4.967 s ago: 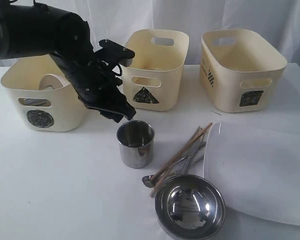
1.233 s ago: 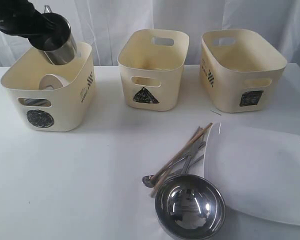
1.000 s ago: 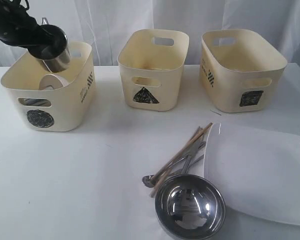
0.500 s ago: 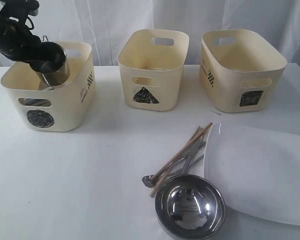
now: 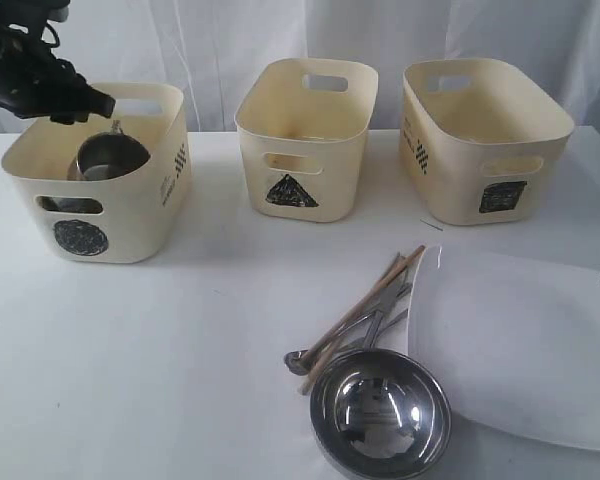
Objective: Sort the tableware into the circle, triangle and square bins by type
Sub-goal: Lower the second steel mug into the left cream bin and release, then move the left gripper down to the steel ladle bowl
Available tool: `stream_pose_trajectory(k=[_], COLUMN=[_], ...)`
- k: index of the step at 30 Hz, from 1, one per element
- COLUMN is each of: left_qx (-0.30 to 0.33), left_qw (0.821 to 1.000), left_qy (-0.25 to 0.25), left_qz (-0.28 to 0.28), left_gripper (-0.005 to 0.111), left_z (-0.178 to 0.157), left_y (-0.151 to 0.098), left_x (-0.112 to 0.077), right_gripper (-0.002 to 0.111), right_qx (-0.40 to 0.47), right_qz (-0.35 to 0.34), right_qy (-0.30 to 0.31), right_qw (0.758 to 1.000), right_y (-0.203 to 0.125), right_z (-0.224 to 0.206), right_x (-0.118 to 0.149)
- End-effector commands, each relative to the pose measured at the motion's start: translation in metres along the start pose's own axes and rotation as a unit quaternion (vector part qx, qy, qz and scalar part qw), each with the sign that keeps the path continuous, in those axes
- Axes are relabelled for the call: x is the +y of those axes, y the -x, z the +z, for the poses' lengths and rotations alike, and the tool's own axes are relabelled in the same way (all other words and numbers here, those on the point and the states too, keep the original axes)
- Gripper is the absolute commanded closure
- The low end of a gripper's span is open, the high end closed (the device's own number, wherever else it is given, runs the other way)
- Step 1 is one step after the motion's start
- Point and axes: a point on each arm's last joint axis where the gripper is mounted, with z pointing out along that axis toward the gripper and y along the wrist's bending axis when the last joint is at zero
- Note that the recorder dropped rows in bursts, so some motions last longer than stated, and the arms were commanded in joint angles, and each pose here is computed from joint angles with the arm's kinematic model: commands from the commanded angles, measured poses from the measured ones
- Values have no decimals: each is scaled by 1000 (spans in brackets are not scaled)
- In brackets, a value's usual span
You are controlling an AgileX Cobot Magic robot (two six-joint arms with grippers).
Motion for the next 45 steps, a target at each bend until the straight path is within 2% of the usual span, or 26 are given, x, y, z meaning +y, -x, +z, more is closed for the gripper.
stream_pose_trajectory(k=[1, 5, 11, 12, 15, 21, 27, 33, 39, 45], left_qx=[18, 40, 67, 69, 80, 95, 126, 165, 139, 139], left_qw=[1000, 998, 990, 985, 976, 951, 926, 901, 891, 884], left_qy=[-18, -39, -89, -106, -134, -211, -247, -274, -301, -316], left_qz=[-6, 22, 91, 113, 150, 206, 254, 293, 309, 315], left_gripper=[58, 59, 59, 59, 59, 59, 59, 59, 59, 59], left_z=[-23, -43, -84, -93, -104, -117, -117, -111, -123, -123], left_y=[4, 4, 2, 1, -4, -18, -38, -60, -68, -76], left_x=[-14, -35, -82, -96, -121, -177, -220, -255, -281, -297], right_gripper=[108, 108, 108, 108, 108, 108, 108, 108, 108, 108], right_qx=[-7, -7, -7, -7, -7, -7, -7, -7, -7, -7], right_qz=[-1, -1, -1, -1, -1, -1, -1, -1, -1, -1], right_qy=[-2, -2, -2, -2, -2, -2, -2, -2, -2, -2], right_qw=[1000, 1000, 1000, 1000, 1000, 1000, 1000, 1000, 1000, 1000], right_y=[0, 0, 0, 0, 0, 0, 0, 0, 0, 0], right_z=[0, 0, 0, 0, 0, 0, 0, 0, 0, 0], right_x=[0, 0, 0, 0, 0, 0, 0, 0, 0, 0])
